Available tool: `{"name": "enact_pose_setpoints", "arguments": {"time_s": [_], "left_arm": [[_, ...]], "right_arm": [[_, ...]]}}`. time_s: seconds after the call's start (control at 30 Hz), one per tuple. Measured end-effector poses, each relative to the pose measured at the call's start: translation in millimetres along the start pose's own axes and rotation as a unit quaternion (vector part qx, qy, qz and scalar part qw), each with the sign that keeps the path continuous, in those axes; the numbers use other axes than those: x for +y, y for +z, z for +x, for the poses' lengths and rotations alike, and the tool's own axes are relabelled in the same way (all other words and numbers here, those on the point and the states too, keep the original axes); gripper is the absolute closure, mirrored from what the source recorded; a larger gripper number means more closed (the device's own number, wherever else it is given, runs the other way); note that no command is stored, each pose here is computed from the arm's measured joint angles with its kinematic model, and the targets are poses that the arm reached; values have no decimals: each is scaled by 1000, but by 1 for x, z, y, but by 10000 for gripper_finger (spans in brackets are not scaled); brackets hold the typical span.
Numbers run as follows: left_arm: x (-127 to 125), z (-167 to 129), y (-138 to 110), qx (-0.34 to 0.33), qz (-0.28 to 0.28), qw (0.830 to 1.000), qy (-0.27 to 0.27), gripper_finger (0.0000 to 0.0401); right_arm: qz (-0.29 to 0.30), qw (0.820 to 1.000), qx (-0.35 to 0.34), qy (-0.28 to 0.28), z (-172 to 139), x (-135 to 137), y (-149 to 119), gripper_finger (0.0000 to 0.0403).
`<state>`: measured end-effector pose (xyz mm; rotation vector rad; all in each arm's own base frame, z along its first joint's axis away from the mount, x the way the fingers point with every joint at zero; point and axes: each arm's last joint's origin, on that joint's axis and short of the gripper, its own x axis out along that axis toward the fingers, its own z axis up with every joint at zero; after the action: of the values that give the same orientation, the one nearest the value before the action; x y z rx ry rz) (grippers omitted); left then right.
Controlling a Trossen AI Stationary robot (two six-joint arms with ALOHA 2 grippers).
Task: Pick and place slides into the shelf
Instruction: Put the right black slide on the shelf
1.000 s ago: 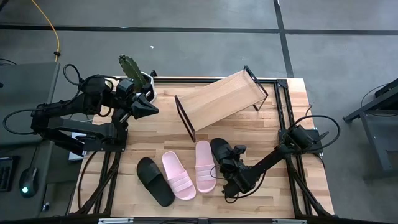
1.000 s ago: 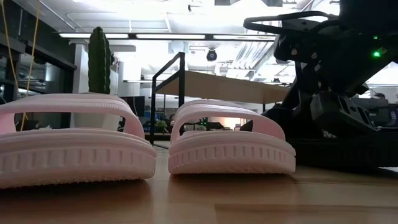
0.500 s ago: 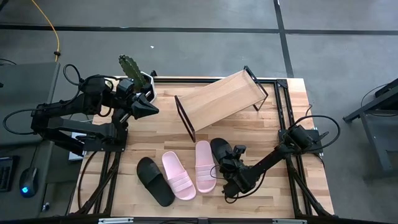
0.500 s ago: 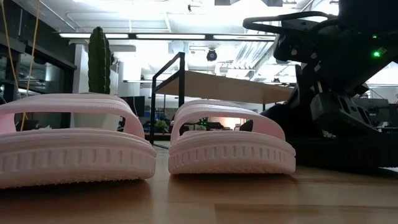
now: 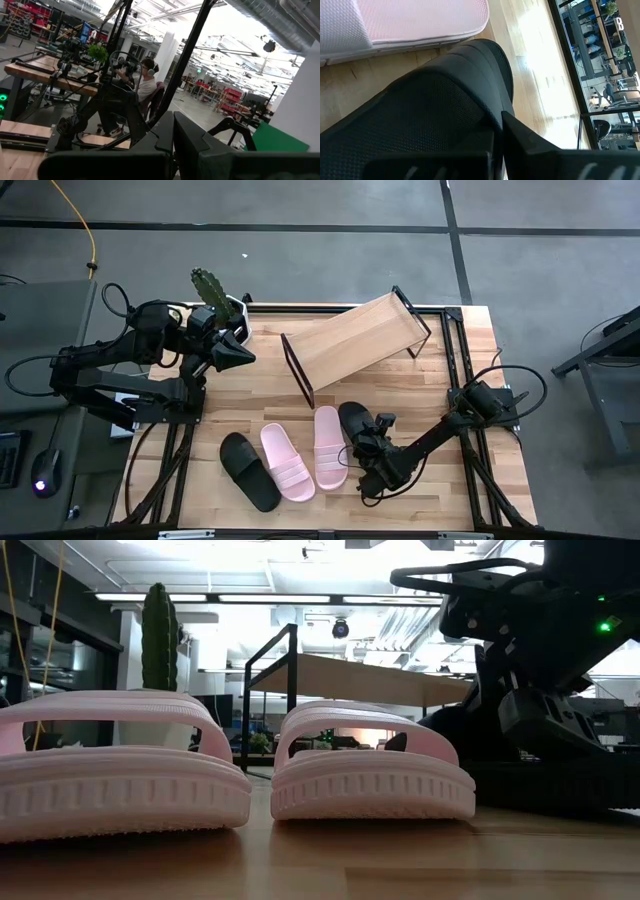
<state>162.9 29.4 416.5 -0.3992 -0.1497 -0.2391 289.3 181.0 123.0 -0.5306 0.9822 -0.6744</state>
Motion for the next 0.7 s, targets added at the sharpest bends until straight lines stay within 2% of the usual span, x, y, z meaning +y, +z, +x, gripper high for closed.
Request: {"name": "enact_pose_setpoints", "arguments": {"time_s": [0.3, 0.53, 0.7], "left_arm": [[0, 0, 0, 0, 0, 1000, 0, 400], [0, 0, 0, 0, 0, 1000, 0, 400], [0, 0, 0, 0, 0, 1000, 0, 400]], "right_arm": [[-4, 1000, 15, 8, -2, -3, 0, 402], [15, 999, 21, 21, -15, -23, 4, 402], [0, 1000, 14, 13, -20, -32, 5, 402]]}}
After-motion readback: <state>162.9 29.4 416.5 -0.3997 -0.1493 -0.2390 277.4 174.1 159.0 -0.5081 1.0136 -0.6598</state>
